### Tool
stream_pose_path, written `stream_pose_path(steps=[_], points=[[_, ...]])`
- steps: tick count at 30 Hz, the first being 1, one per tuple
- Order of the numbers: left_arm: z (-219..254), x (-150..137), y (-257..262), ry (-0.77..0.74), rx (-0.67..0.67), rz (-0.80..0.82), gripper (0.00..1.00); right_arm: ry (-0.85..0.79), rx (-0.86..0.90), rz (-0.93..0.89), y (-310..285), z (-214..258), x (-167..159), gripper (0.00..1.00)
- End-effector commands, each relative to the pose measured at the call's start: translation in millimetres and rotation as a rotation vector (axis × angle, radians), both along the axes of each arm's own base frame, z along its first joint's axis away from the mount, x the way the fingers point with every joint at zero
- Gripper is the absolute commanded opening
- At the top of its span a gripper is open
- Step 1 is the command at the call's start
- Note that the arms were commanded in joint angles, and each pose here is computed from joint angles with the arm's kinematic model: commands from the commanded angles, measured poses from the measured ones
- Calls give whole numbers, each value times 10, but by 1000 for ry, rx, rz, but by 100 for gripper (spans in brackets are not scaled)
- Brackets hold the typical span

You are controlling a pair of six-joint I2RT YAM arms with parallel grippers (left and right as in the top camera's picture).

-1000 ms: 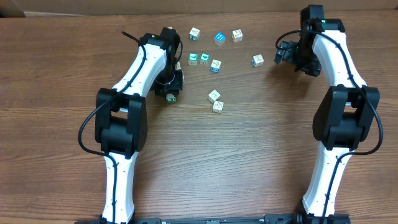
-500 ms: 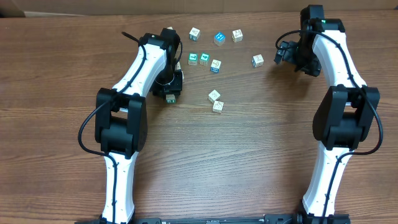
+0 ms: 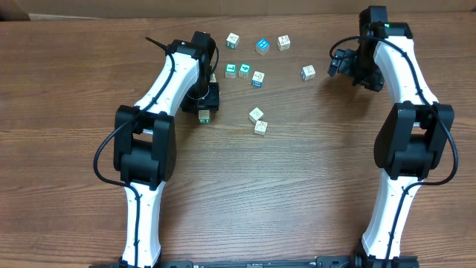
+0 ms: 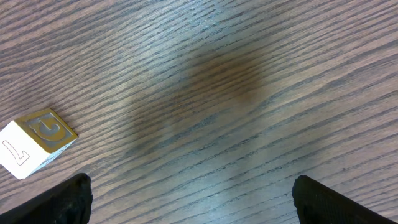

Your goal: Form a circle

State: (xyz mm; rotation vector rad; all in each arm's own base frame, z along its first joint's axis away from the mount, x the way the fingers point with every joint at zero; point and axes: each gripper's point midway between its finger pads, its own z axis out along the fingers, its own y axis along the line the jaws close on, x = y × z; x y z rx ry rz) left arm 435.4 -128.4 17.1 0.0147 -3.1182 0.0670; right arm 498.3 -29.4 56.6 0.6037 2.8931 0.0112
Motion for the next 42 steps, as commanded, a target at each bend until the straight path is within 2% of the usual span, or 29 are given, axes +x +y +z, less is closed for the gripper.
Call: stream_pose_path(steps=[1, 6, 13, 26, 29, 42], points=[[-11, -33, -39, 6, 8, -21, 51, -48, -3, -5, -7, 185, 68, 100], [-10, -67, -52, 20, 4, -17, 42, -48, -4, -5, -7, 185, 68, 100], [-5, -149, -44, 58, 11, 99, 39, -48, -4, -5, -7, 185, 69, 100], [-2, -209, -199, 71, -10, 88, 37, -48, -3, -5, -7, 185, 68, 100], [-2, -217, -233, 69, -10, 80, 32, -48, -4, -5, -7, 185, 68, 100], [2, -246, -305, 79, -31, 69, 31, -48, -4, -5, -7, 185, 69, 100]])
